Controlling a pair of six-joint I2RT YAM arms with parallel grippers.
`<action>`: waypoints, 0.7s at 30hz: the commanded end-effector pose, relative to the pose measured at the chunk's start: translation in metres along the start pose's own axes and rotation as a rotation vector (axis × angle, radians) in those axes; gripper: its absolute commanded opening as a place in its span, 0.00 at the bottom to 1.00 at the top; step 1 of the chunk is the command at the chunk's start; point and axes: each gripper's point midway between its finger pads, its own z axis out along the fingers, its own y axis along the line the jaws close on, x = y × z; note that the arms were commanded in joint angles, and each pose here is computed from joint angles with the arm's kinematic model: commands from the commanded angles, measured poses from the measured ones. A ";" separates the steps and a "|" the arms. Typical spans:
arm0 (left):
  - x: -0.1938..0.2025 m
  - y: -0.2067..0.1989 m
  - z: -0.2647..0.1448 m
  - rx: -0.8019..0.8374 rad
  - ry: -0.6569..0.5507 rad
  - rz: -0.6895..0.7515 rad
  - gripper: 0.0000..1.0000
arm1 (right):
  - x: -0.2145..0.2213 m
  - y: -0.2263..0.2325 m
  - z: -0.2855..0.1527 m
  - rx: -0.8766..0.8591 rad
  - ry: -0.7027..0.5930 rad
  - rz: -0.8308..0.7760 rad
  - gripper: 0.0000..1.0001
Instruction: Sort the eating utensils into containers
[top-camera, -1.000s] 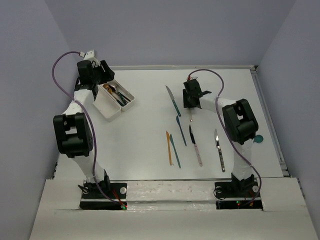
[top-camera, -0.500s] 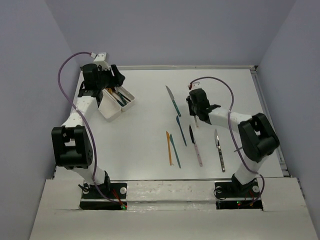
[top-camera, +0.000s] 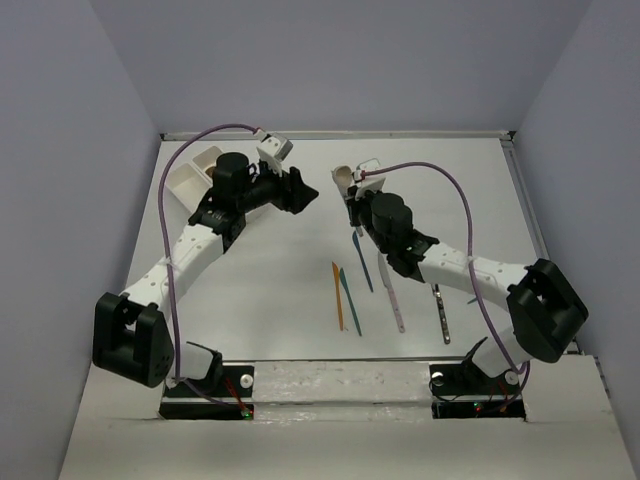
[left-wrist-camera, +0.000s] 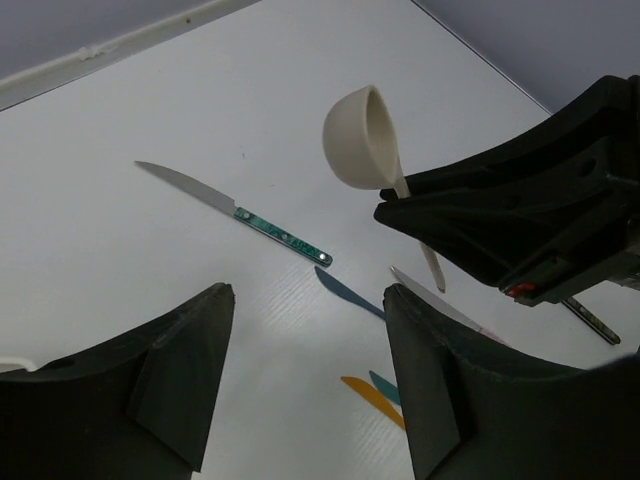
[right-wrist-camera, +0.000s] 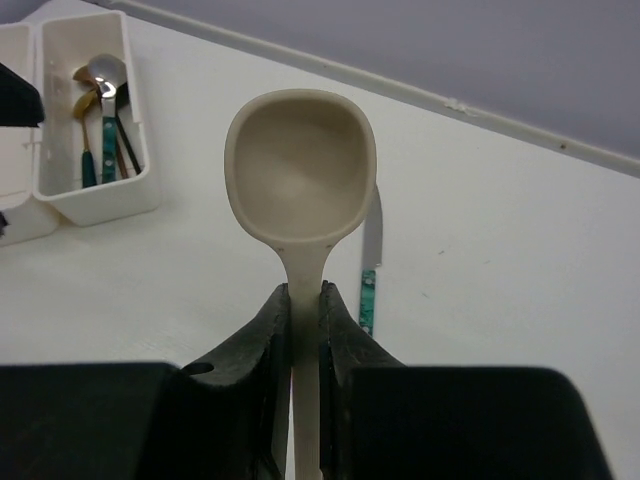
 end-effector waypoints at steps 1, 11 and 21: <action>-0.004 -0.017 -0.005 0.043 -0.048 0.042 0.68 | -0.061 0.023 0.000 -0.052 -0.148 0.147 0.00; 0.027 -0.045 0.003 0.125 -0.025 0.104 0.73 | -0.101 0.037 0.014 -0.055 -0.136 0.392 0.00; 0.014 -0.053 0.012 0.134 -0.067 0.101 0.75 | -0.101 0.059 0.028 -0.128 -0.107 0.464 0.00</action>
